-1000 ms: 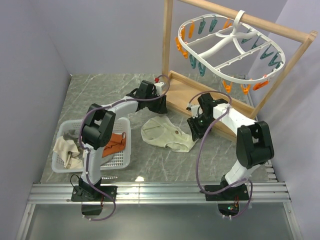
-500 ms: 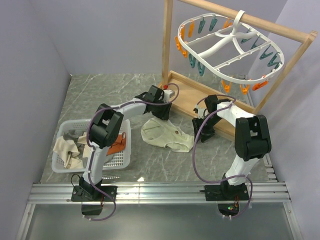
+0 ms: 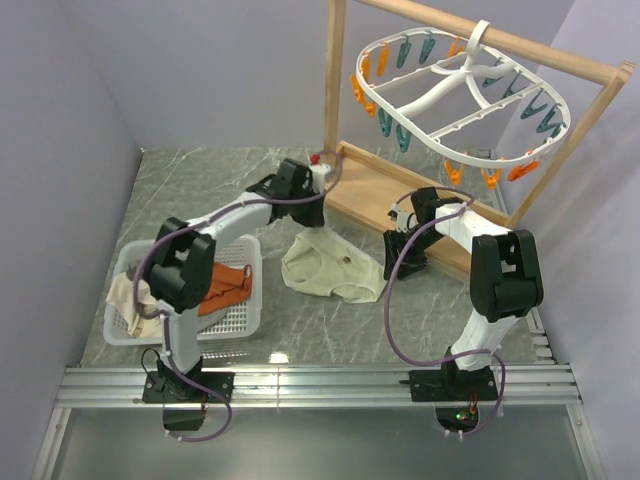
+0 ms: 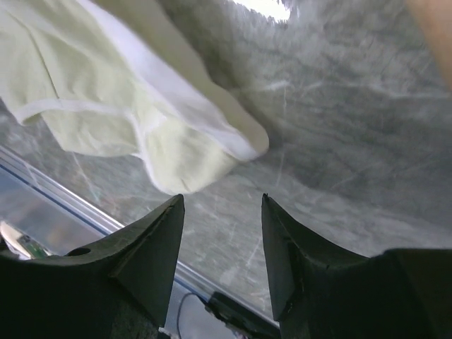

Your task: Clip the underwear to the hanger

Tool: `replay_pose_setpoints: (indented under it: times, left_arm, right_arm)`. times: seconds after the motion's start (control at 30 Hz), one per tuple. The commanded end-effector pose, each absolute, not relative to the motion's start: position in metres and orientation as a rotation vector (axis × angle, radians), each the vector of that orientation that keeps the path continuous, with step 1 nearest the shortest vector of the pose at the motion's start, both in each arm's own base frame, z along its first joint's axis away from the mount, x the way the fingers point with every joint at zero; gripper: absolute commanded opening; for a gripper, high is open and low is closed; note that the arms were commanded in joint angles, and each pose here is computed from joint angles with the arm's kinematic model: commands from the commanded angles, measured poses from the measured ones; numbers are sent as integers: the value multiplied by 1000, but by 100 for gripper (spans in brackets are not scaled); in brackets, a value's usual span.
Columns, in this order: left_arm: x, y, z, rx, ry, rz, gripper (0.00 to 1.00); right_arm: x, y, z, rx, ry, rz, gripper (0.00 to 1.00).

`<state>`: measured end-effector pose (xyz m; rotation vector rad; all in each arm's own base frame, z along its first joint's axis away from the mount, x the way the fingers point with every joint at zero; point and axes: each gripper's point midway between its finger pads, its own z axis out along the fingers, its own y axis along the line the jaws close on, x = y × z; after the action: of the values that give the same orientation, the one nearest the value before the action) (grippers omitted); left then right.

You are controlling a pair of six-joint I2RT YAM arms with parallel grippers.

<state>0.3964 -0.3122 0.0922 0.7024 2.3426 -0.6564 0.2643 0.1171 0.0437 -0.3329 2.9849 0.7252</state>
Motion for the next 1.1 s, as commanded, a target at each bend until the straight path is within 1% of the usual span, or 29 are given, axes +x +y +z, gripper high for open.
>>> replay_pose_setpoints:
  times: [0.0,0.03,0.17,0.27,0.47,0.67,0.87,1.07]
  left_arm:
    - [433,-292,135,572,2230,-654,0]
    - [439,-285,127,550,2256,-649,0]
    - [444,-285,86,549,2363,-666,0]
    - [451,-287,77,539,2368,-672,0]
    - [460,-280,74,515,2369,-643,0]
    - [456,-277,77,518,2353,-662,0]
    - [451,-276,82,523,2339,-669,0]
    - [449,-276,89,532,2318,-678,0]
  right_arm:
    - [285,129,50,-260,2900,799,55]
    - [287,132,51,-246,2887,830,55]
    - [298,142,52,-167,2850,888,53]
    - [313,148,50,-84,2796,907,50]
    - [327,145,32,102,2802,869,47]
    - [347,141,31,226,2751,813,43]
    - [356,139,23,283,2758,776,42]
    - [357,144,17,273,2739,719,41]
